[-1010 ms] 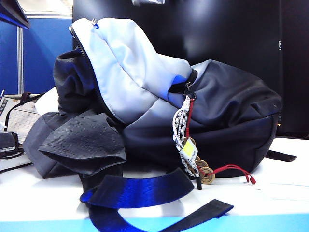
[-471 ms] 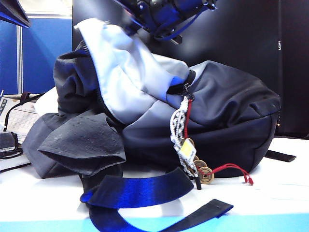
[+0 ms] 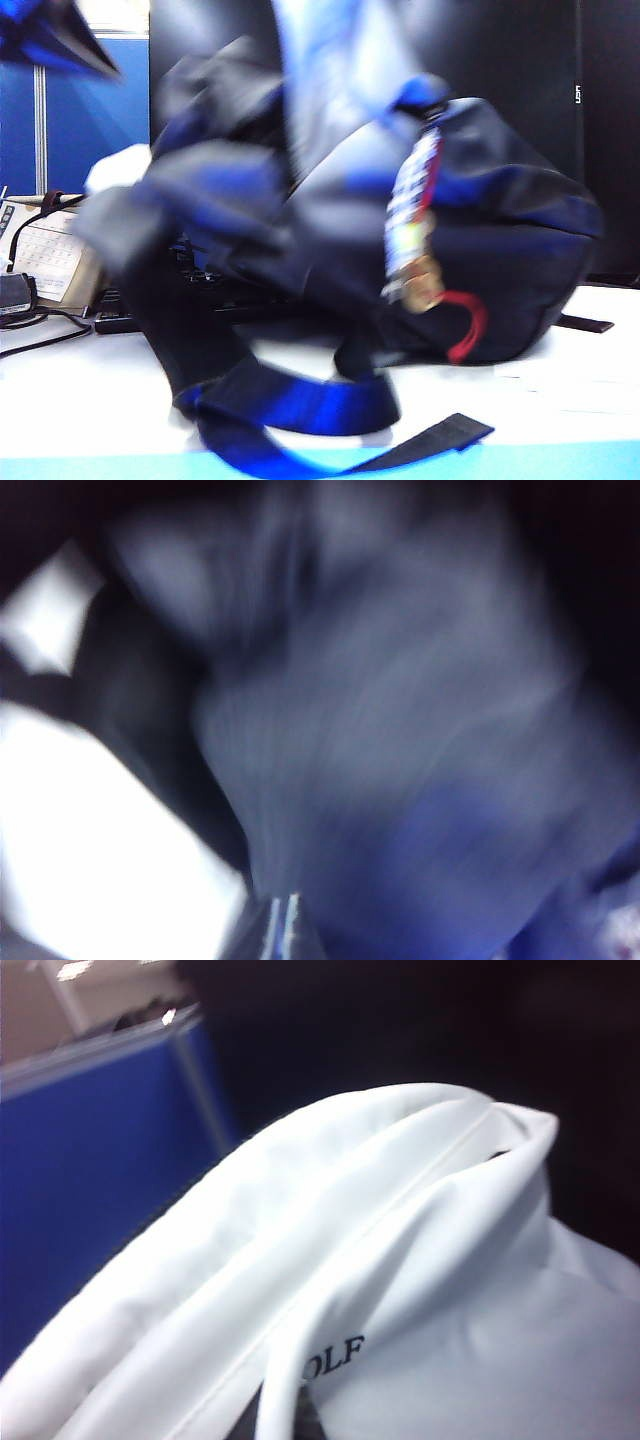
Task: Take the gray clothes out of the backpack.
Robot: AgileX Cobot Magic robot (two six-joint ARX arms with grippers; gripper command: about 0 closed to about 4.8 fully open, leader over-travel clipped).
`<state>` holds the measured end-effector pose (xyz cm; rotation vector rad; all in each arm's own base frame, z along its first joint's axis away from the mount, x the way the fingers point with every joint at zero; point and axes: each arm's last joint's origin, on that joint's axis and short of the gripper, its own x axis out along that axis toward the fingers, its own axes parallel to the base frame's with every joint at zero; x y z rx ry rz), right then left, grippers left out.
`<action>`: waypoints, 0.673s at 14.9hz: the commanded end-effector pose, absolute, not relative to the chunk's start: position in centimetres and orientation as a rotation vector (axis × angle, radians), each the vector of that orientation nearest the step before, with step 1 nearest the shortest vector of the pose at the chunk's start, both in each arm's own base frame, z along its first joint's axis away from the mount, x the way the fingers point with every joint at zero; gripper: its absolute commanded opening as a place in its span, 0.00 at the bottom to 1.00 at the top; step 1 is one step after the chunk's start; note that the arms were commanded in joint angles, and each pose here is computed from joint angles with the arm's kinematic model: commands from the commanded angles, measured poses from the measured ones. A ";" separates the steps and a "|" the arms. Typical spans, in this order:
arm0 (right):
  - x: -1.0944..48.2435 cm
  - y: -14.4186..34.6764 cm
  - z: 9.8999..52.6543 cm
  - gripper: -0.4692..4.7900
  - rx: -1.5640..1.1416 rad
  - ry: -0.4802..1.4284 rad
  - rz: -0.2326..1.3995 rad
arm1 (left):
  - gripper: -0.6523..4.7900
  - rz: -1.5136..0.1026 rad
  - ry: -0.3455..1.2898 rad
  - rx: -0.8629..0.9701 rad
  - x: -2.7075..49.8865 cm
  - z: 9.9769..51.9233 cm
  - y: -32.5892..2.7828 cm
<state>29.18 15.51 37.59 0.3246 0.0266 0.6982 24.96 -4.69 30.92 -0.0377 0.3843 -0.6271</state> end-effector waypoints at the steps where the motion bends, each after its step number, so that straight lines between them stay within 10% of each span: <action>1: 29.2 13.9 38.6 0.08 0.361 0.025 0.714 | 0.36 -0.768 0.369 -0.080 27.3 29.3 -6.7; 6: 29.5 12.8 37.5 0.08 0.344 0.138 0.636 | 0.99 -0.863 0.187 -0.089 29.7 28.1 -11.9; 10: 29.6 11.0 37.6 0.08 0.345 0.164 0.592 | 1.00 -0.606 0.084 -0.130 31.3 27.2 -13.3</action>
